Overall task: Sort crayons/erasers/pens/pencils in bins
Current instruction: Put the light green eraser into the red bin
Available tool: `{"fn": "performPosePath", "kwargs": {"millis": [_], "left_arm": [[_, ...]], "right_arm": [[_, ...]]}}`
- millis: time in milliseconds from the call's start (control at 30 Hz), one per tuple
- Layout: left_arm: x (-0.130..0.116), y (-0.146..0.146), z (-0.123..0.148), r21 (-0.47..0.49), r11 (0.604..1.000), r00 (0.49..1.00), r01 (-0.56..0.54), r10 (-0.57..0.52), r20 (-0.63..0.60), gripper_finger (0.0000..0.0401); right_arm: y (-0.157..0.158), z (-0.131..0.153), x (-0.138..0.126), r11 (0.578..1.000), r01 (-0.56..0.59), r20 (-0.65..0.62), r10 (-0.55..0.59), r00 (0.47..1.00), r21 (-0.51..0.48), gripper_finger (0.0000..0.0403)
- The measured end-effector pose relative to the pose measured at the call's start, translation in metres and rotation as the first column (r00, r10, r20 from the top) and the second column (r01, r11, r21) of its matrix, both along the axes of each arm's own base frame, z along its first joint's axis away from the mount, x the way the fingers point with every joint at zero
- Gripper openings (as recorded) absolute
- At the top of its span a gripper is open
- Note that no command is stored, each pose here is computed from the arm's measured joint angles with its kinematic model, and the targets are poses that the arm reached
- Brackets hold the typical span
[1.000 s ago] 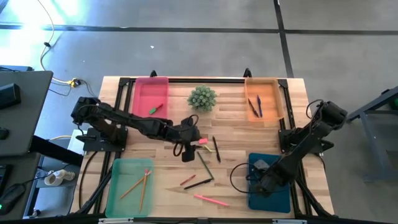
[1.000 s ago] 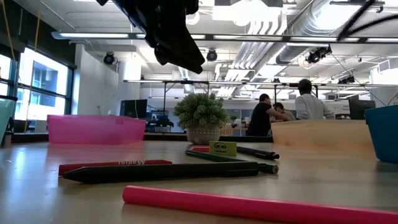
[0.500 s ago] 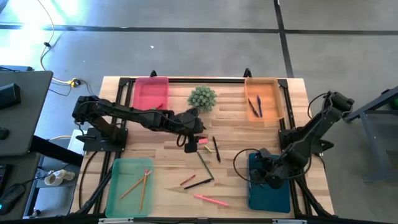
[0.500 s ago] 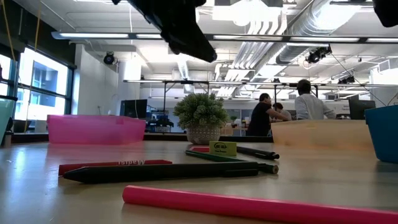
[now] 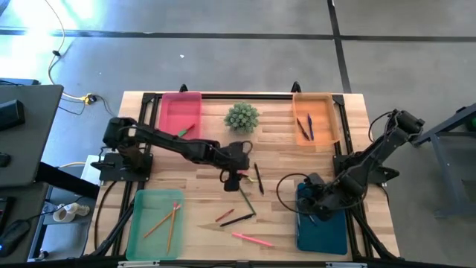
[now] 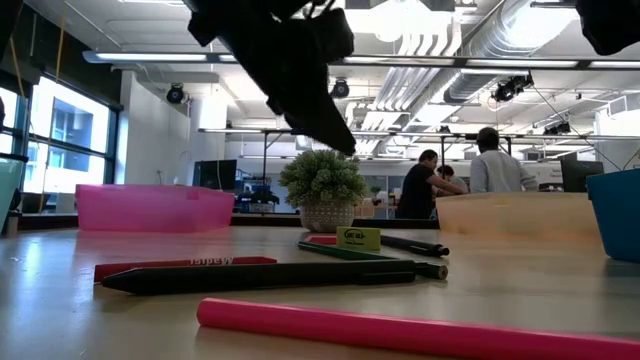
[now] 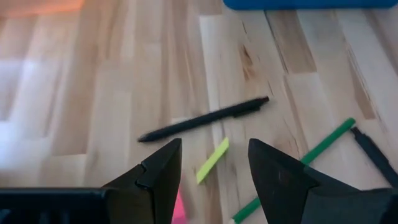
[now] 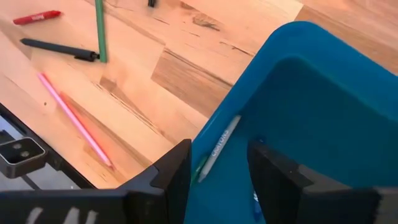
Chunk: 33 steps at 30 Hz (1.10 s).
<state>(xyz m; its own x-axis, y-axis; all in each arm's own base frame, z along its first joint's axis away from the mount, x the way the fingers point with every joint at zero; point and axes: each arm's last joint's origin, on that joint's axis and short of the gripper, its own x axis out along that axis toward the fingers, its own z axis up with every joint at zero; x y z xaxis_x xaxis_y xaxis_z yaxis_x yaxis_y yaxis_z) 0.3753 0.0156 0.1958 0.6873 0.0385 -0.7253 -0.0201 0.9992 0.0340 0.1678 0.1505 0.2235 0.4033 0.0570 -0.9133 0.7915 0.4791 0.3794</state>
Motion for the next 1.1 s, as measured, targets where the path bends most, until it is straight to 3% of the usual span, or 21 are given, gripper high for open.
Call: {"fn": "performPosePath", "kwargs": {"millis": [333,667,967,1100], "left_arm": [[0.016,-0.002,-0.03,-0.008,0.999,0.999,0.05,-0.05,0.007,0.0172],[0.02,-0.003,-0.066,0.017,0.992,0.989,0.121,-0.12,-0.082,0.0172],[0.022,0.0,-0.079,0.038,0.994,0.989,0.1,-0.095,-0.114,0.0171],[0.022,-0.001,-0.079,0.042,0.994,0.989,0.098,-0.093,-0.113,0.0148]], "right_arm": [[-0.002,0.0,0.001,1.0,0.003,-0.006,-0.003,1.0,0.001,0.0149],[-0.002,0.0,0.001,1.0,0.004,-0.01,-0.004,1.0,-0.002,0.0149],[-0.002,0.0,0.001,1.0,0.006,-0.009,-0.006,1.0,-0.001,0.0149],[-0.002,0.0,0.001,1.0,0.006,-0.009,-0.006,1.0,-0.001,0.0149]]}}
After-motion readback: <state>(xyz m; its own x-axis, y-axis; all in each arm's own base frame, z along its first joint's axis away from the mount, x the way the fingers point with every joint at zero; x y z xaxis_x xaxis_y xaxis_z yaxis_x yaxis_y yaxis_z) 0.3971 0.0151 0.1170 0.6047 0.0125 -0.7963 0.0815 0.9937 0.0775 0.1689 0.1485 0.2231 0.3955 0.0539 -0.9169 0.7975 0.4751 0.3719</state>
